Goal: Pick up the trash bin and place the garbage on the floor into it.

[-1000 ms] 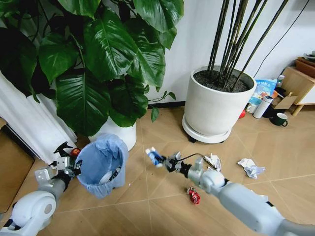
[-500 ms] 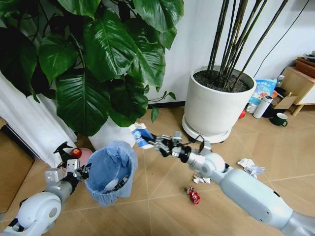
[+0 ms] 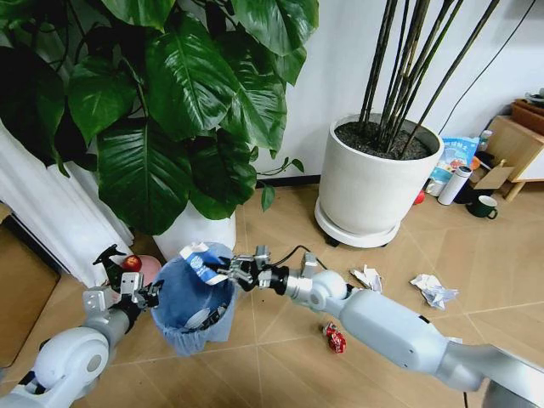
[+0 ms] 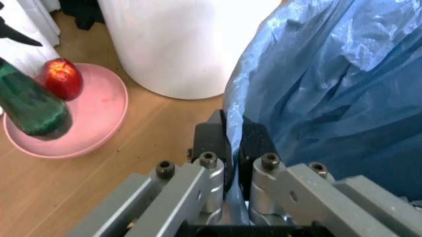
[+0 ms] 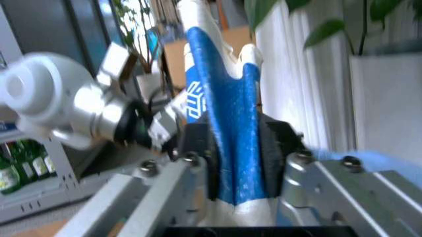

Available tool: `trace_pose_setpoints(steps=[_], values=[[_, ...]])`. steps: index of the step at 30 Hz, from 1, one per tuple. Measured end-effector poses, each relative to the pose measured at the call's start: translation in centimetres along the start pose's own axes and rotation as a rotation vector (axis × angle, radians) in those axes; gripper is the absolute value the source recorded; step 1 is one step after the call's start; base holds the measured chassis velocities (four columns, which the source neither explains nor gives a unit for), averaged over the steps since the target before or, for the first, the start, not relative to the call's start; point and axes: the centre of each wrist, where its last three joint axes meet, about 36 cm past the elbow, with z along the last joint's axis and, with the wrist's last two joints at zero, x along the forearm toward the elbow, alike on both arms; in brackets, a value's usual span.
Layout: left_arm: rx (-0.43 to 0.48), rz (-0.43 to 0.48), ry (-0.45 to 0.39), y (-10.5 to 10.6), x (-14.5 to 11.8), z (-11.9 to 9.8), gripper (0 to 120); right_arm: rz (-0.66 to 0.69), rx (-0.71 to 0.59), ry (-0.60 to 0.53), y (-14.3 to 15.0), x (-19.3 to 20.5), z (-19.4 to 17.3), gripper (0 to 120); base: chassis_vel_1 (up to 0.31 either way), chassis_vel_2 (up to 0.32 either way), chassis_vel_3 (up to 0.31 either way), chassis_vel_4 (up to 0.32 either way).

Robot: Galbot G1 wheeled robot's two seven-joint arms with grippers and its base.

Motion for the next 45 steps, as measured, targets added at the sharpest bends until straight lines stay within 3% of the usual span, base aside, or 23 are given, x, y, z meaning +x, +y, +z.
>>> trace_pose_setpoints(steps=[2, 6, 16, 22, 24, 27, 29, 33, 42, 45], values=[[0.001, 0.001, 0.000, 0.0, 0.0, 0.0, 0, 0.000, 0.000, 0.004, 0.0, 0.0, 0.0, 22, 0.000, 0.000, 0.000, 0.000], [0.007, 0.005, -0.005, 0.0, 0.1, -0.3, 0, 0.015, 0.006, 0.025, -0.3, 0.0, 0.0, 47, 0.000, 0.000, 0.000, 0.000], [0.023, -0.003, -0.010, 0.1, 0.0, -0.3, 0, 0.054, 0.046, 0.013, -1.5, 1.7, -2.4, 79, 0.000, 0.000, 0.000, 0.000], [0.032, -0.015, -0.019, 0.4, 0.1, -0.4, 0, 0.140, 0.067, 0.022, -1.2, 5.9, -3.4, 99, 0.000, 0.000, 0.000, 0.000], [0.033, -0.017, -0.021, 0.5, 0.2, -0.4, 0, 0.187, 0.070, 0.025, -1.0, 6.8, -3.5, 100, 0.000, 0.000, 0.000, 0.000], [0.042, -0.026, -0.030, 0.6, 0.5, -0.4, 0, 0.424, 0.067, 0.057, 0.0, 10.0, -3.3, 100, 0.000, 0.000, 0.000, 0.000], [0.046, -0.028, -0.033, 0.6, 0.5, -0.4, 0, 0.498, 0.062, 0.075, 0.5, 11.0, -3.1, 100, 0.000, 0.000, 0.000, 0.000], [0.055, -0.032, -0.040, 0.4, 0.5, -0.2, 0, 0.758, -0.008, 0.197, 4.4, 16.5, -0.1, 100, 0.000, 0.000, 0.000, 0.000], [0.054, -0.032, -0.052, 0.3, 0.5, -0.5, 0, 0.891, -0.088, 0.331, 9.1, 22.3, 3.6, 100, 0.000, 0.000, 0.000, 0.000], [0.054, -0.033, -0.055, 0.3, 0.6, -0.6, 0, 0.926, -0.112, 0.408, 11.5, 25.0, 6.5, 100, 0.000, 0.000, 0.000, 0.000]])
